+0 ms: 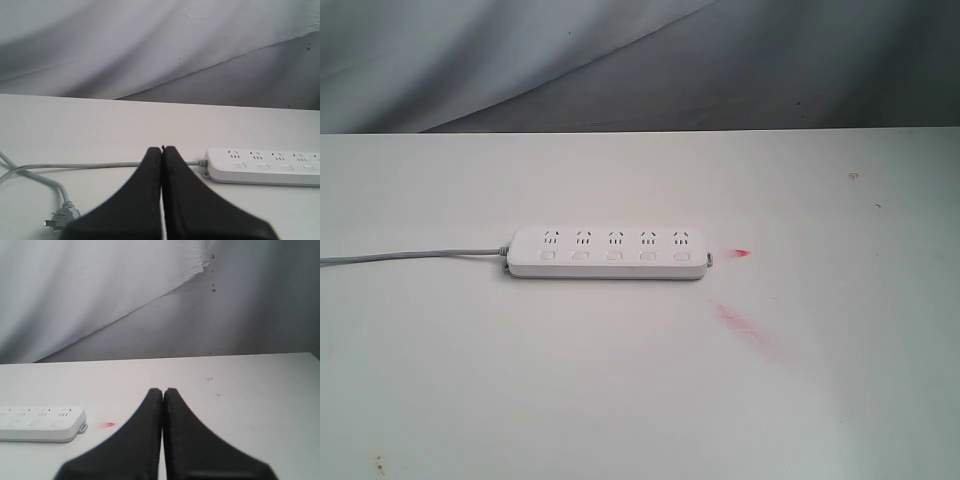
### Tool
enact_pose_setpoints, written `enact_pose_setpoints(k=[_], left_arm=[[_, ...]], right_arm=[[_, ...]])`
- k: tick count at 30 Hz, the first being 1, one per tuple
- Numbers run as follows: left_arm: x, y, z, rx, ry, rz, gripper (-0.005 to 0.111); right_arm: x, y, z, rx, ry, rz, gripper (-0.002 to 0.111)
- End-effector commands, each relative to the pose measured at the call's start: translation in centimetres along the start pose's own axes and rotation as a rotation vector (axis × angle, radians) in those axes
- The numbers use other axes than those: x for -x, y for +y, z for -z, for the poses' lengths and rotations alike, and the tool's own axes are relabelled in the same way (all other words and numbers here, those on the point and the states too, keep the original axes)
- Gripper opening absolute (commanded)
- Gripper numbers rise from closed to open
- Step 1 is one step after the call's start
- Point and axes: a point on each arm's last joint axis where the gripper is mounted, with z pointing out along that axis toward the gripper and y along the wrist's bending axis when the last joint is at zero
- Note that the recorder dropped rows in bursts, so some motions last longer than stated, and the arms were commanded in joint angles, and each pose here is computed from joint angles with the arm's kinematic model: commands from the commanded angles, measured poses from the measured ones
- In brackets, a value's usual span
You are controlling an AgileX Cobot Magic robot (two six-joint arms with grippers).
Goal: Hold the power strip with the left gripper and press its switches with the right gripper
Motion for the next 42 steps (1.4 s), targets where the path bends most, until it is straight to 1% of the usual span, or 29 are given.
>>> enact_pose_setpoints(k=[1, 3, 7, 16, 24, 42], left_arm=[[-0.12, 0.03, -0.01, 0.003, -0.001, 0.000, 0.000], [-0.12, 0.03, -0.01, 0.003, -0.001, 0.000, 0.000], [-0.12, 0.03, -0.01, 0.003, -0.001, 0.000, 0.000], [-0.12, 0.03, -0.01, 0.003, -0.001, 0.000, 0.000], [-0.12, 0.03, -0.01, 0.003, -0.001, 0.000, 0.000], [-0.12, 0.03, -0.01, 0.003, -0.001, 0.000, 0.000]], right_arm=[[0.06, -0.04, 0.00, -0.006, -0.014, 0.010, 0.000], [0.06, -0.02, 0.00, -0.002, -0.014, 0.010, 0.000], [0.07, 0.31, 0.02, 0.056, -0.014, 0.013, 0.000], [0.09, 0.08, 0.01, 0.016, -0.017, 0.011, 0.000], [0.13, -0.37, 0.02, -0.065, -0.024, 0.007, 0.000], [0.13, -0.37, 0.02, -0.065, -0.024, 0.007, 0.000]])
